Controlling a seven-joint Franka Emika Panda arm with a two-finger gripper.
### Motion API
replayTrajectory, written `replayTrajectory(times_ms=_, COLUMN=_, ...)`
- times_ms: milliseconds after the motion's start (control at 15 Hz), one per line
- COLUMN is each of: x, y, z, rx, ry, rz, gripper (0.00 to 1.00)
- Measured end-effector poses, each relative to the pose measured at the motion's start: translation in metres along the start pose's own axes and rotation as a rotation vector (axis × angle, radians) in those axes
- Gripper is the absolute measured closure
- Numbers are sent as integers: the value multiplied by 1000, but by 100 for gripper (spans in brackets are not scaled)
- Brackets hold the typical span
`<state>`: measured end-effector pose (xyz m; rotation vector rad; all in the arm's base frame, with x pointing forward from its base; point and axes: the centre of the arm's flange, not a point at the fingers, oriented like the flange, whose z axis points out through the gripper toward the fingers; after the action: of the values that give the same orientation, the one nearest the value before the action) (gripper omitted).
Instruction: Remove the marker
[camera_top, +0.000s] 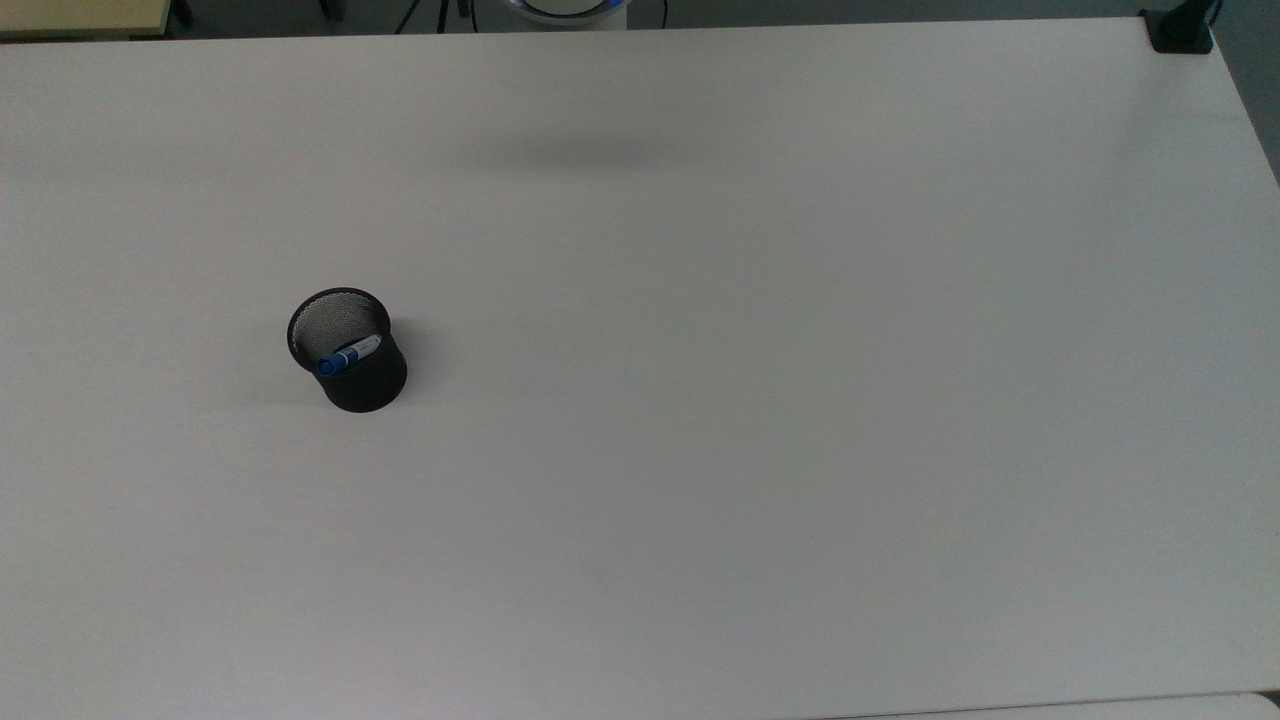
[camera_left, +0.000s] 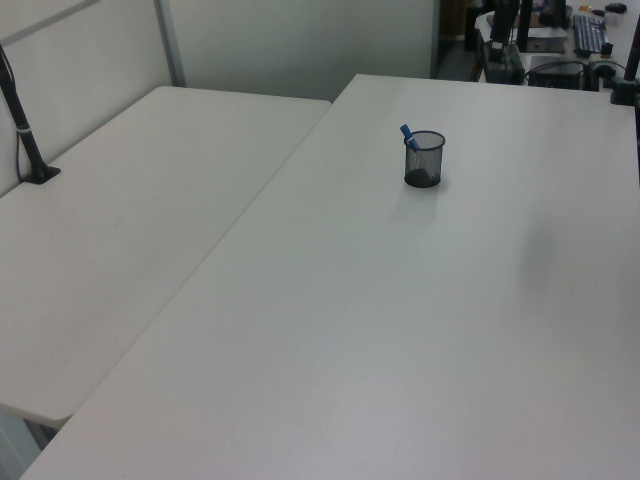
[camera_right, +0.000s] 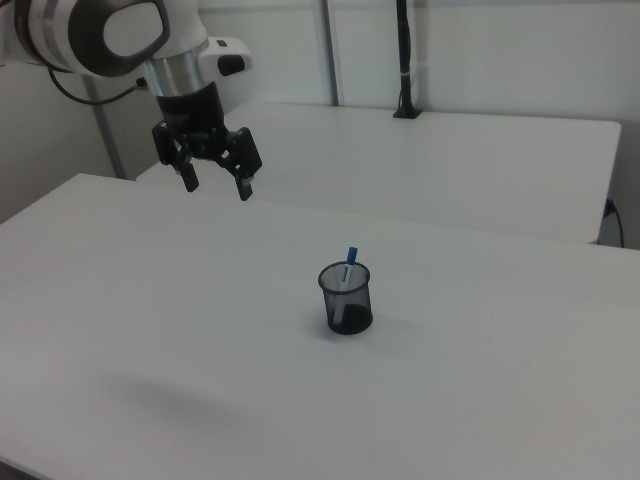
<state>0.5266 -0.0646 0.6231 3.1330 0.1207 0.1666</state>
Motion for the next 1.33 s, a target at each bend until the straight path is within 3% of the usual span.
replayTrajectory(times_ms=999, x=0, y=2, z=1, rx=0, ry=-3, rz=-12, gripper=0)
replayTrajectory(times_ms=1332, x=1, y=40, z=20, rx=-32, ry=-37, rz=-158, gripper=0)
